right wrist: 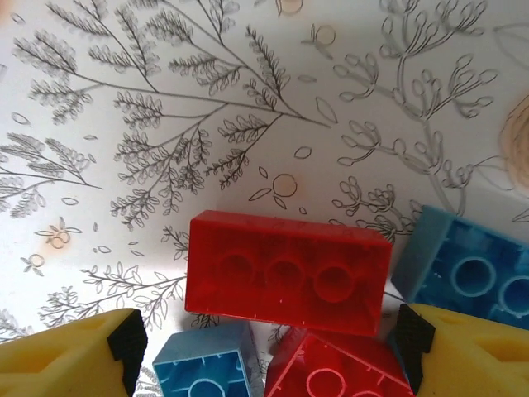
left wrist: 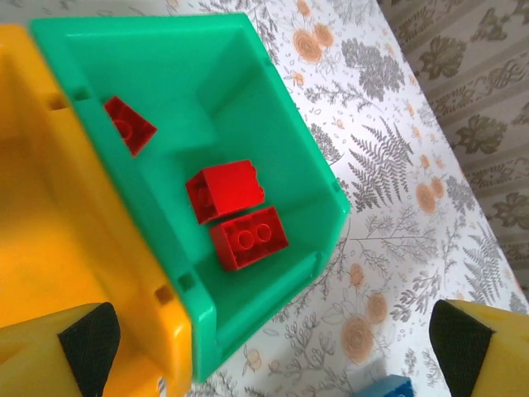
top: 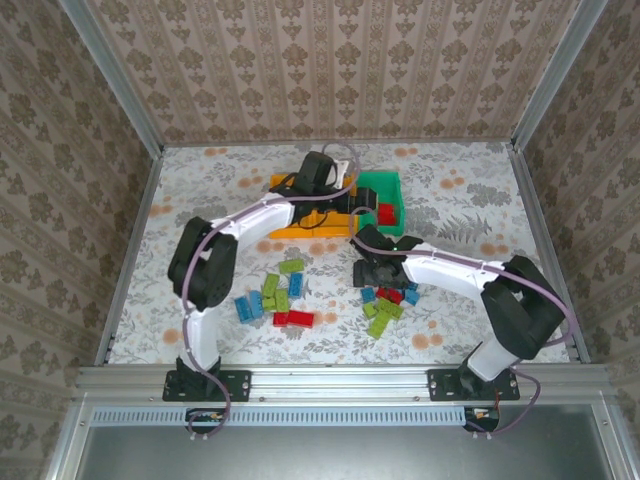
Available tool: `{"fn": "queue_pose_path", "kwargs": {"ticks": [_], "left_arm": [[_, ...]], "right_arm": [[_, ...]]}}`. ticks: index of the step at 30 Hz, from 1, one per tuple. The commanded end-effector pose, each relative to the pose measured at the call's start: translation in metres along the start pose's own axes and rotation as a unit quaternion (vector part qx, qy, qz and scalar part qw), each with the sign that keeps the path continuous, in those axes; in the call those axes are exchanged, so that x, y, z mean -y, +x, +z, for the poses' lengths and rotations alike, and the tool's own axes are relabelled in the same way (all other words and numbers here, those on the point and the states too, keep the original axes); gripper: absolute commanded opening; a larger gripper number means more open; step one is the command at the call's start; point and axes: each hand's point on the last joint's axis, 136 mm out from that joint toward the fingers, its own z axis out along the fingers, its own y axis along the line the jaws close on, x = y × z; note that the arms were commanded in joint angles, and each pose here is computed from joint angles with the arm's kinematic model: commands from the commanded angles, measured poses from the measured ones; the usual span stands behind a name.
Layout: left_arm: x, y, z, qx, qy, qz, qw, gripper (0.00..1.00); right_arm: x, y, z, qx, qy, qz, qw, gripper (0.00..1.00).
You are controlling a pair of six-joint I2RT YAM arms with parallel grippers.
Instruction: Sort the legos into containers by color
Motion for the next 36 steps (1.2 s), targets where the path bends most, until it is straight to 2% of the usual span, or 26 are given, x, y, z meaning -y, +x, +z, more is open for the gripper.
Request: {"fn": "queue_pose_path", "kwargs": {"ticks": [1, 8, 24, 30, 36], "left_arm": [[0.010, -0.021, -0.031, 0.051, 0.003, -0.004, 0.999, 1.00], [-0.007, 0.000, -0.057, 0.053, -0.038, 0.005, 0.998, 1.00], [-0.021, 0.022, -0.075, 0.047, -0.065, 0.011, 0.997, 1.00], [-0.026, 0.032, -0.090, 0.049, -0.078, 0.007, 0.996, 1.00], [-0.040, 0.050, -0.106, 0.043, -0.104, 0.001, 0.994, 1.00]], "right_arm": [[-0.002, 0.003, 0.001, -0.019, 0.018, 0.010, 1.000, 0.82], [0.000, 0.004, 0.002, -0.021, 0.036, 0.014, 0.999, 0.82], [-0.001, -0.003, 0.022, -0.030, 0.079, -0.001, 0.996, 0.82], [0.002, -0.005, 0.033, -0.038, 0.086, -0.004, 0.996, 0.74], [-0.005, -0.023, 0.021, -0.004, 0.067, -0.001, 0.998, 0.51]]}}
